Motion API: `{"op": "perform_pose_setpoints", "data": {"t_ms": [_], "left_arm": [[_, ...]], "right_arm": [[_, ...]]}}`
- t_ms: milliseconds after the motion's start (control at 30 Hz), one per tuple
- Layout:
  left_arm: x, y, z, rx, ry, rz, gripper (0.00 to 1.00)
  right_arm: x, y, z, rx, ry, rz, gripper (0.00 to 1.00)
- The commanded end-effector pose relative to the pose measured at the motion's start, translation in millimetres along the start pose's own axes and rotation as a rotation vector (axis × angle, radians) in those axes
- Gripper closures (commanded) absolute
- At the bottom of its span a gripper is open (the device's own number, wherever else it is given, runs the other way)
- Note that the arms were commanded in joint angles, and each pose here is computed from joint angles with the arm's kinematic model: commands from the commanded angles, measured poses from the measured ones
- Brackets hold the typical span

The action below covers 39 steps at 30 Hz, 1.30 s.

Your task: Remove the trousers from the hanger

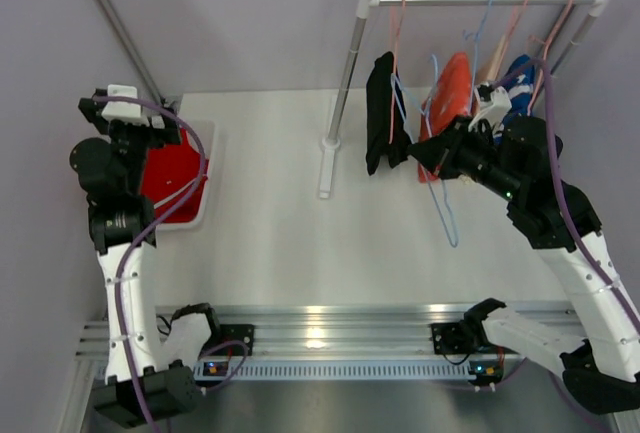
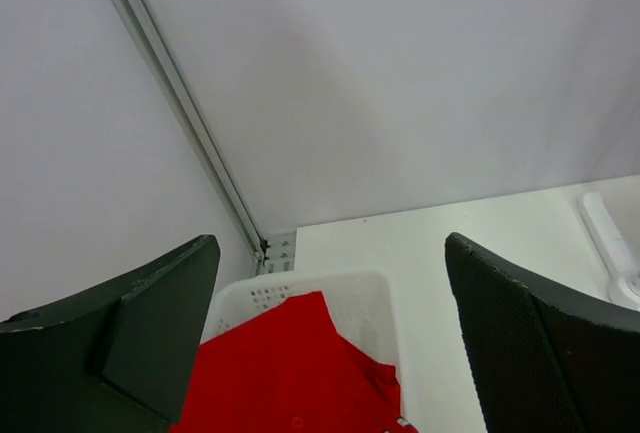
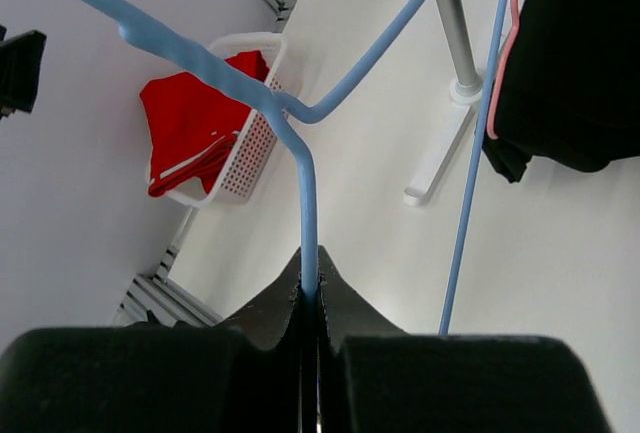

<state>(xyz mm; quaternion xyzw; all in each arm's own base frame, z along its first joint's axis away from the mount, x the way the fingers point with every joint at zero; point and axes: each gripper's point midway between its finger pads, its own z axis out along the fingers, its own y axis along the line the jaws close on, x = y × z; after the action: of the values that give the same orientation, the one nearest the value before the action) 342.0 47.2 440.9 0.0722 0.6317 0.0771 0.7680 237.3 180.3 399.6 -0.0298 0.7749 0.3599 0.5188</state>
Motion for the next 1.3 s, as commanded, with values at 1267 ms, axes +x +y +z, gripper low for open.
{"op": "perform_pose_setpoints", "data": {"t_ms": [1267], "left_arm": [[29,-32,-46,0.074,0.092,-0.128,0.01]], "right_arm": [[-205,-56,80,0.173,-0.513,0.010,1.00]]}}
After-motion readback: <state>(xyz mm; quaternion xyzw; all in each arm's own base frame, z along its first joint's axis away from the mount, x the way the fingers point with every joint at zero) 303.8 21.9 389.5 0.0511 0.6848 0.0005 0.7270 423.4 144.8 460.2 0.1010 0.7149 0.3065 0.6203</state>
